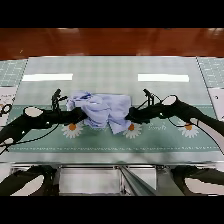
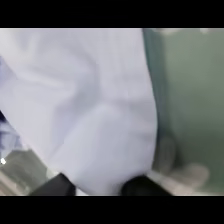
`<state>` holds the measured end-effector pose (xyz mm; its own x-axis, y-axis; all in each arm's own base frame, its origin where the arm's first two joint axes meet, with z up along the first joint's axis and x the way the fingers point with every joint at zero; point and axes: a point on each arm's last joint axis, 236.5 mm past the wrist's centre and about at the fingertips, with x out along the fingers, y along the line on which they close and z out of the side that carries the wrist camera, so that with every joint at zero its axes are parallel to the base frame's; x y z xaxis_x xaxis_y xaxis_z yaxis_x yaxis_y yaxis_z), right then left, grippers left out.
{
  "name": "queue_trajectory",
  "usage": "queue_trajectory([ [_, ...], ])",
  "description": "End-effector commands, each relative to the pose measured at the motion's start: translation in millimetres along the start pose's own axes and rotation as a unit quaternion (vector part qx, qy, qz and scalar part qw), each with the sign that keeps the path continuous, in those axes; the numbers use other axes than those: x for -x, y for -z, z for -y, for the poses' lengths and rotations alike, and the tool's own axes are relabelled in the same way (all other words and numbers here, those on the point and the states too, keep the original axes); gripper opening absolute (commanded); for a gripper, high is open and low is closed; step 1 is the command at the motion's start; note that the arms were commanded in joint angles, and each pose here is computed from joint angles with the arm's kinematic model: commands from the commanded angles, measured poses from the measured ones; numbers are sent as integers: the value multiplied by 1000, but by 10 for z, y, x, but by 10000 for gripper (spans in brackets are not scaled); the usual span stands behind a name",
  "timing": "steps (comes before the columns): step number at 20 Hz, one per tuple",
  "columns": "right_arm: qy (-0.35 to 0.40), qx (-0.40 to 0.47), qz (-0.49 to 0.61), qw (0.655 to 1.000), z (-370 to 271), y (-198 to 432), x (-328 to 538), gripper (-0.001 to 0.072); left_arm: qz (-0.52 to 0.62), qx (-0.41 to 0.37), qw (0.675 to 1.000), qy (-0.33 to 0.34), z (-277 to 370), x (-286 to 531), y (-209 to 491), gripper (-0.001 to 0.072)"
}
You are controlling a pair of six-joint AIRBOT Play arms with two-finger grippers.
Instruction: Fold the shirts.
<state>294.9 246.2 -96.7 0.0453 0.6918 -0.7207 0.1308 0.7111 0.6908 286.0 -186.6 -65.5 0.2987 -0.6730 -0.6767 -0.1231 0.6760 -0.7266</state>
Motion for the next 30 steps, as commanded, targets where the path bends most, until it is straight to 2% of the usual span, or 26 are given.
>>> queue_trajectory([
  [1, -17, 23, 11, 1000, -246, -221, -68, 38, 0, 0, 1000, 1, 8, 2, -3, 18],
  [5, -46, 141, 32, 988, -869, -562, 596, 37, 25, -34, 998, 52, 363, 419, -373, 18],
  [7, -37, 195, 113, 974, -1247, -903, 1379, 37, 88, -76, 990, 84, 737, 984, -772, 17],
  [9, -25, 248, 212, 945, -1675, -1119, 2330, 37, 197, -127, 967, 95, 1170, 1799, -1198, 17],
  [13, 15, 351, 356, 866, -2414, -804, 3894, 36, 398, -228, 884, 85, 2119, 3483, -1396, 17],
  [16, 59, 403, 431, 806, -2694, -199, 4575, 37, 484, -309, 816, 60, 2751, 4295, -1036, 17],
  [19, 116, 413, 483, 764, -2650, 417, 4998, 37, 545, -381, 746, 38, 3331, 4787, -520, 17],
  [22, 187, 372, 506, 756, -2294, 896, 5250, 37, 562, -428, 708, 12, 3583, 4906, -121, 17],
  [24, 222, 346, 500, 762, -2050, 1151, 5290, 37, 556, -430, 711, -5, 3536, 4881, 58, 17],
  [26, 228, 332, 504, 764, -1963, 1342, 5312, 37, 564, -432, 702, -41, 3415, 4954, 236, 17],
  [28, 223, 325, 499, 771, -1932, 1436, 5277, 37, 590, -399, 696, -85, 3185, 5154, 363, 17],
  [30, 228, 311, 470, 794, -1809, 1416, 5129, 37, 585, -366, 715, -115, 2941, 5168, 427, 17],
])
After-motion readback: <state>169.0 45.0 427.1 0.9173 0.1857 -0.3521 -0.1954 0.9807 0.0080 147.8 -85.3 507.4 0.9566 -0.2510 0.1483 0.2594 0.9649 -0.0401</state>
